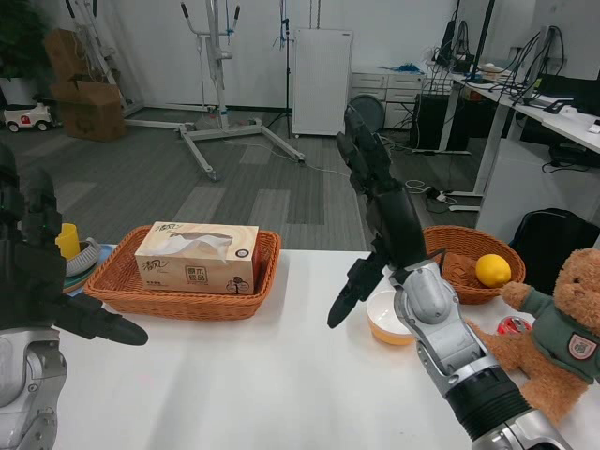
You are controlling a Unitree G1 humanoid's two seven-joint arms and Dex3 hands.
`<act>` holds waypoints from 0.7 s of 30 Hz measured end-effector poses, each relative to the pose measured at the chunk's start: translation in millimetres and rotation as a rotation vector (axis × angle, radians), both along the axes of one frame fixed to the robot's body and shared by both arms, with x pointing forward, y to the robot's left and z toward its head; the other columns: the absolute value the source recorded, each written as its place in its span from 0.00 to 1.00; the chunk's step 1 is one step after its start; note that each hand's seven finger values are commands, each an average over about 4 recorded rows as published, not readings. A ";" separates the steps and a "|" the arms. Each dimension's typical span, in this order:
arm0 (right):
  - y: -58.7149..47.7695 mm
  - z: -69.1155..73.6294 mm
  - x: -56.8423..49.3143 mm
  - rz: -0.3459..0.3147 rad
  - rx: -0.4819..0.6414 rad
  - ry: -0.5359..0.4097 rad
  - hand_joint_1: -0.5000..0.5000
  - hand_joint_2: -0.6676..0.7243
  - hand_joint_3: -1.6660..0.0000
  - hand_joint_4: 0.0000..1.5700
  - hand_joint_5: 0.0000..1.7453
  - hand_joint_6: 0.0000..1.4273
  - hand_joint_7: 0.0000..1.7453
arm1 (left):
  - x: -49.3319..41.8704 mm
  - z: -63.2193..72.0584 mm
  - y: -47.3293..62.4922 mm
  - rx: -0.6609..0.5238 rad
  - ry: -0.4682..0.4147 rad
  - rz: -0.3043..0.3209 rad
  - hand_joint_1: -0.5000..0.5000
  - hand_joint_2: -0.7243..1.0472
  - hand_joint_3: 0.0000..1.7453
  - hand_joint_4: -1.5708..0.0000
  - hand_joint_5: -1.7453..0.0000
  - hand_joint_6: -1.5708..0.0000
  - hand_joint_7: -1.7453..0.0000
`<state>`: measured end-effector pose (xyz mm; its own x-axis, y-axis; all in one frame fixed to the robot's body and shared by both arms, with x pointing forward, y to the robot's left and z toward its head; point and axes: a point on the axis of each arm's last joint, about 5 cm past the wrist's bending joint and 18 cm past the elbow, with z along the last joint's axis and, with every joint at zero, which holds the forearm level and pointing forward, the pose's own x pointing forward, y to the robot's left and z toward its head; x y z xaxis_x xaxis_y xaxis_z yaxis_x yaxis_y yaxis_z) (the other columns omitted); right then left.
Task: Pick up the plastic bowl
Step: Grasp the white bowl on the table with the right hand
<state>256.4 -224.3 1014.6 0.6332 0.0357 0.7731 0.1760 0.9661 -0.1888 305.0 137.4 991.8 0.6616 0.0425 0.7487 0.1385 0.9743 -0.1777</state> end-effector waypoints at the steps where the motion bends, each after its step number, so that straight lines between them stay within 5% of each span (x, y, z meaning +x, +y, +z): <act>1: 0.0 0.0 0.0 0.000 0.000 0.001 0.08 1.00 1.00 0.00 0.00 0.00 0.00 | 0.0 0.0 0.0 0.000 0.000 0.000 0.00 0.00 0.04 1.00 1.00 1.00 1.00; 7: -0.4 -0.4 0.9 0.005 -0.032 0.035 0.11 0.95 1.00 0.00 0.00 0.00 0.00 | 0.1 -0.5 0.1 0.001 0.003 0.001 0.00 0.00 0.05 1.00 1.00 1.00 1.00; 14: -9.5 1.3 2.9 -0.018 -0.126 0.201 0.12 0.91 1.00 0.00 0.00 0.00 0.00 | 0.5 -2.3 -2.7 0.025 0.024 -0.018 0.00 0.00 0.05 1.00 1.00 1.00 1.00; 21: -28.7 0.2 -1.0 -0.155 -0.198 0.335 0.12 0.91 1.00 0.00 0.00 0.00 0.00 | 3.2 -5.7 -4.4 0.089 0.089 -0.063 0.00 0.01 0.04 1.00 1.00 1.00 1.00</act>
